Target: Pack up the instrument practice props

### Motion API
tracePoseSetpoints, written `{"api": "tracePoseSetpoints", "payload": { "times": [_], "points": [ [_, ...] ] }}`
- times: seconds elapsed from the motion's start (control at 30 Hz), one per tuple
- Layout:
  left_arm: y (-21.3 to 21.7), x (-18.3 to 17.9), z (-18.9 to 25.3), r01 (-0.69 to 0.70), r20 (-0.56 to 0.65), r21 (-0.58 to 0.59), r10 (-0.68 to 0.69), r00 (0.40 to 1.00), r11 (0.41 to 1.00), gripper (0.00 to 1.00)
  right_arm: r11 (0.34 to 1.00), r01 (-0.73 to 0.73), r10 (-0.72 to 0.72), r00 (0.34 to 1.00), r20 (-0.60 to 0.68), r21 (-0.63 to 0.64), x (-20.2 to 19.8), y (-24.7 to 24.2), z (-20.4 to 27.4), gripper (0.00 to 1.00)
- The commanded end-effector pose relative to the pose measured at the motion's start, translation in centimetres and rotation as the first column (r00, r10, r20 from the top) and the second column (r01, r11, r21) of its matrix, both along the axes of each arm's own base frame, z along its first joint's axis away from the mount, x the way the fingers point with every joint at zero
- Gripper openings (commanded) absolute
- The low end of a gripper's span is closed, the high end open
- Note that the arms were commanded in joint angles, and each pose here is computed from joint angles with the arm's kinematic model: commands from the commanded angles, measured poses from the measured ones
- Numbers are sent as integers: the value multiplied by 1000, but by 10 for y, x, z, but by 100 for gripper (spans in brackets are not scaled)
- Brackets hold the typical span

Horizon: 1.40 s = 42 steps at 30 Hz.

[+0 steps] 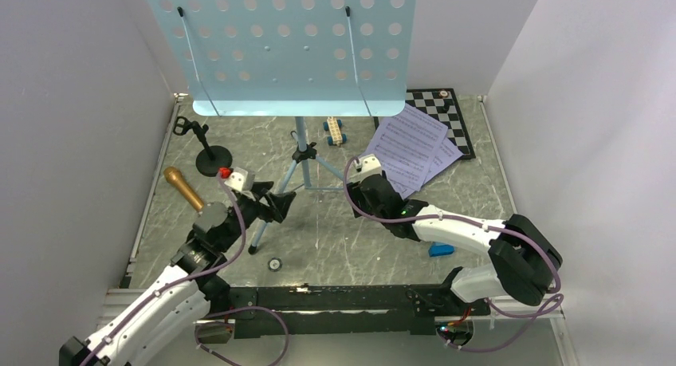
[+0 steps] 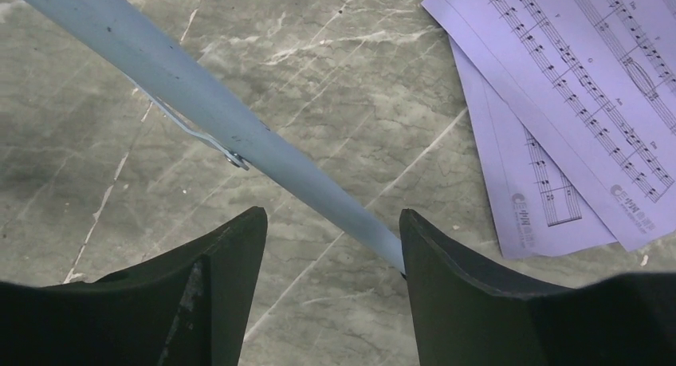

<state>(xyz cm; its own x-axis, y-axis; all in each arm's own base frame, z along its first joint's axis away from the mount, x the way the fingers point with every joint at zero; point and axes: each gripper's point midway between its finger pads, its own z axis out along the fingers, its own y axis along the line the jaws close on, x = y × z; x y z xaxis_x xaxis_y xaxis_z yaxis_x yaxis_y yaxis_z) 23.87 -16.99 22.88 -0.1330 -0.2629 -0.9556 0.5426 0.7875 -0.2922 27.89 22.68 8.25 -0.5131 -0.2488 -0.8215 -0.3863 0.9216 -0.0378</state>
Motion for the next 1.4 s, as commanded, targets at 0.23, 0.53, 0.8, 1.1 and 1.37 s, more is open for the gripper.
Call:
{"api": "tracePoseSetpoints", "payload": {
  "times": [0.23, 0.53, 0.8, 1.1, 1.37],
  "points": [
    [11, 20, -53, -165, -212, 54, 172, 962, 985, 74, 985, -116, 112, 993, 41, 125, -10, 45, 30, 55],
    [30, 31, -58, -292, -251, 102, 308, 918, 951, 70, 977, -178, 177, 984, 21, 120, -41, 77, 26, 44],
    [43, 28, -61, -340, -241, 114, 358, 902, 933, 68, 964, -177, 187, 982, -35, 197, -74, 94, 12, 23],
    [44, 18, -36, -317, -163, 3, 313, 935, 948, 75, 957, -221, 241, 966, -91, 188, -116, 117, -16, 4],
    [47, 11, 3, -299, -50, -89, 295, 954, 950, 84, 957, -233, 252, 963, -92, 175, -132, 132, -16, 10]
  ]
}}
